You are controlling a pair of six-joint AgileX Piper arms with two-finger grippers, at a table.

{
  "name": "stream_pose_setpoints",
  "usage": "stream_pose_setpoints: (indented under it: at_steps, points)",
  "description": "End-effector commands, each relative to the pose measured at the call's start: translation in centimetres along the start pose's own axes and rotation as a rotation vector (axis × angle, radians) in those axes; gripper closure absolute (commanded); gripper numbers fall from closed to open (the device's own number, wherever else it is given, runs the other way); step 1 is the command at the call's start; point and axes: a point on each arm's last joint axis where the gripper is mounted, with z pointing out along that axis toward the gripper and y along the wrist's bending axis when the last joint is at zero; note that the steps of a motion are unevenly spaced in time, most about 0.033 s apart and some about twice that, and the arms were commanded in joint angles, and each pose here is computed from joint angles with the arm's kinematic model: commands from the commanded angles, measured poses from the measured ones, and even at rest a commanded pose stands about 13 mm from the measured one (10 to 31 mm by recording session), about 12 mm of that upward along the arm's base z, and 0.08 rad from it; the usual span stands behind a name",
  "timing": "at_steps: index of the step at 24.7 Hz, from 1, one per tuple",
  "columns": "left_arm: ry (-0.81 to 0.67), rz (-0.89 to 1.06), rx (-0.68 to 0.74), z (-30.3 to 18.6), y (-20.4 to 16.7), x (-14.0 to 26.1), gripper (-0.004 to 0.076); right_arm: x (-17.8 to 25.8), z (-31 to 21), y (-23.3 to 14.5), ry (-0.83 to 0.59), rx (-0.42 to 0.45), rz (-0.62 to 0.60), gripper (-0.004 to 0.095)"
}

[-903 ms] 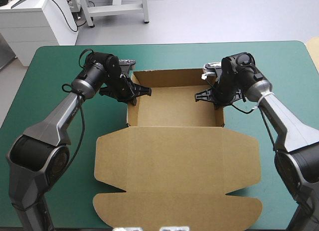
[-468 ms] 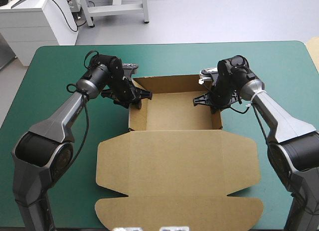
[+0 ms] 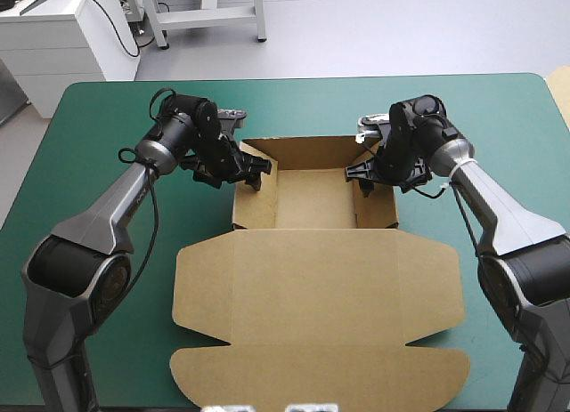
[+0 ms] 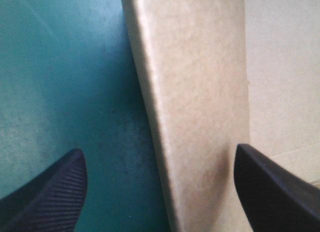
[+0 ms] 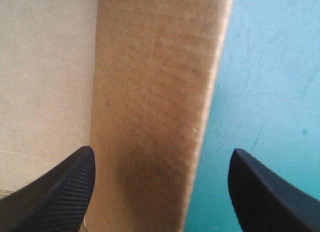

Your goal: Fold the box

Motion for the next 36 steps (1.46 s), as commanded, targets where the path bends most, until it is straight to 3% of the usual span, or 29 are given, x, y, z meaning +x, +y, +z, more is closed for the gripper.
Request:
stream_pose_setpoints:
  at_steps: [1,4,8,15,23,26,36]
  points:
    - [-0.069,0.015,0.022,-4.7,-0.6,0.4,0.0222,-0.1,-5.4,-0.3,-0.123,-0.005,0.001,0.0211]
    - [-0.108,0.023,0.025,-6.4,-0.7,0.8,0.0361,0.5,-7.5,-0.4,-0.173,-0.012,0.008,0.0211]
    - [-0.181,0.089,0.043,-9.8,-1.1,1.9,0.0716,1.5,-10.3,-0.6,-0.239,-0.014,0.023,0.0210]
    - [-0.287,0.134,0.055,-15.7,-1.1,6.3,0.0731,2.4,-12.1,-0.5,-0.273,-0.049,0.036,0.0210]
    - [-0.391,0.155,0.016,-20.9,0.9,17.5,0.0731,0.7,-7.4,-0.5,-0.167,-0.006,0.020,0.0210]
    - [-0.443,0.157,0.015,-21.2,1.7,21.4,0.0731,0.0,-5.0,-0.4,-0.112,-0.003,0.015,0.0210]
    - [-0.491,0.154,-0.011,-16.0,3.9,27.6,0.0731,-0.4,-2.9,-0.4,-0.065,0.012,0.007,0.0227]
